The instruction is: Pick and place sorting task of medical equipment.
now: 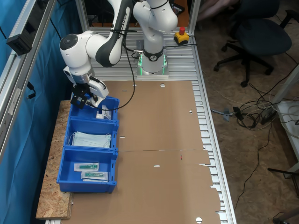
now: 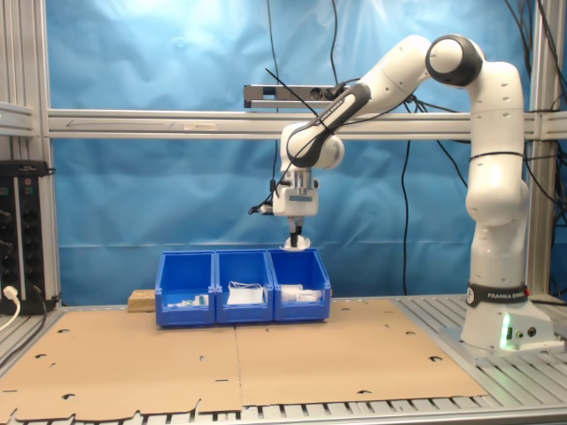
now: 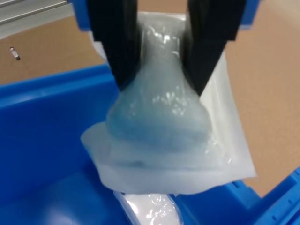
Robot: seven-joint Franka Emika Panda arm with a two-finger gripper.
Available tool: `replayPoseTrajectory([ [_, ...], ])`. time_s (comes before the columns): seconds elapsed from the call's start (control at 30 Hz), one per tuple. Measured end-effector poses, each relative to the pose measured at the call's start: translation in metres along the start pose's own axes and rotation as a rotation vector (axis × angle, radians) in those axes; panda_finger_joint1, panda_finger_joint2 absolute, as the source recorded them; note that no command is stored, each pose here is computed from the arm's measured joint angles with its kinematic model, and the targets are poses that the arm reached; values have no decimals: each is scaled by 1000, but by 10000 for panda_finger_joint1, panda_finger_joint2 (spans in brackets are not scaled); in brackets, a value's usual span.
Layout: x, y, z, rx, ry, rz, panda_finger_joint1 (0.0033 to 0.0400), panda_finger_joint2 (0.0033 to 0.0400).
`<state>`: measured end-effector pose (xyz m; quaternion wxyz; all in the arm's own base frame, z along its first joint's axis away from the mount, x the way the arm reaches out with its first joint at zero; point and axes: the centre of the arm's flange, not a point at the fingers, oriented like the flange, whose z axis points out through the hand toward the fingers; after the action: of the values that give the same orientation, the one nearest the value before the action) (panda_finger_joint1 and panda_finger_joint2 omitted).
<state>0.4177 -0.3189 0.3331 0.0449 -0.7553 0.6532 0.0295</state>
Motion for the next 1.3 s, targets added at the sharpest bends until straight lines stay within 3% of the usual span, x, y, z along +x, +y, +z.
replayPoseTrajectory([
  [0.17,0,0,0,0,0,0,73,73],
  [0.2,0,0,0,0,0,0,163,163],
  [0.4,0,0,0,0,0,1,163,163],
  [0.43,0,0,0,0,0,1,260,260],
  [0.53,1,1,0,0,0,2,260,260],
  [0.57,1,1,0,0,0,3,356,356],
  [0.83,0,0,-3,4,4,0,356,356],
  [0.87,-1,-1,-4,5,6,-2,397,397],
  [1.0,-8,-7,-12,15,17,-20,397,397],
  [1.3,-56,-47,-35,45,52,-139,399,399],
])
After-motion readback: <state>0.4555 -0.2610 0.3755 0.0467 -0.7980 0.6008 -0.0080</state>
